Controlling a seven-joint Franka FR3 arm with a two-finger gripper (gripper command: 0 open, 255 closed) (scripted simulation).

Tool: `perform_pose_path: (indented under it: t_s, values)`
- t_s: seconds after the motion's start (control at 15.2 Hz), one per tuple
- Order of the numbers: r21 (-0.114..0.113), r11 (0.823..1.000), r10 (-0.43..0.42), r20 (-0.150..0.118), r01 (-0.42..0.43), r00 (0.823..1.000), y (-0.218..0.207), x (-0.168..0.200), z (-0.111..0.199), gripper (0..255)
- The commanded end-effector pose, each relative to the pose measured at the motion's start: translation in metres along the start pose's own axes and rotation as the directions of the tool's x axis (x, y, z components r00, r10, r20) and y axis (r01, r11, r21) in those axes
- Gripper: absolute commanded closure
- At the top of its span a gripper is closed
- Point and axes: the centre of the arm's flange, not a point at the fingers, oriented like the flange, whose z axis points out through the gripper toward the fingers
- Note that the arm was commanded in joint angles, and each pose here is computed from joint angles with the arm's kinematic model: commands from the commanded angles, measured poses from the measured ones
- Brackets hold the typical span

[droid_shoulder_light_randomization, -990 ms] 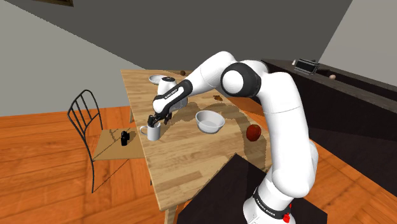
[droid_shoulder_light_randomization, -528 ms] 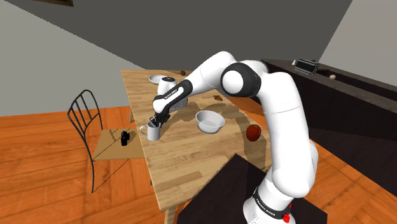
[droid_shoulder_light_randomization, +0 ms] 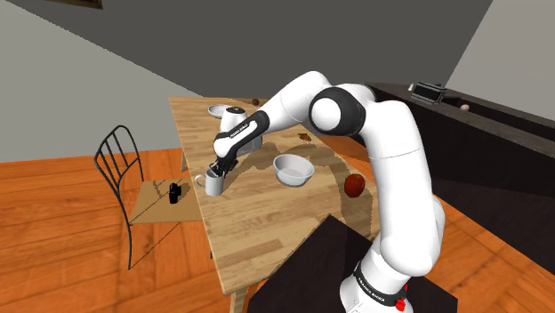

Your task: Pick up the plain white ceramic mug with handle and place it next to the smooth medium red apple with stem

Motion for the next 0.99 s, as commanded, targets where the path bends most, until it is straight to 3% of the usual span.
perform_pose_path:
  t_s: [0.0,0.92]
  values:
    - [0.000,1.000,0.000,0.000,0.000,1.000,0.000,0.002,-0.008,255]
    - [0.000,1.000,0.000,0.000,0.000,1.000,-0.002,0.014,-0.081,255]
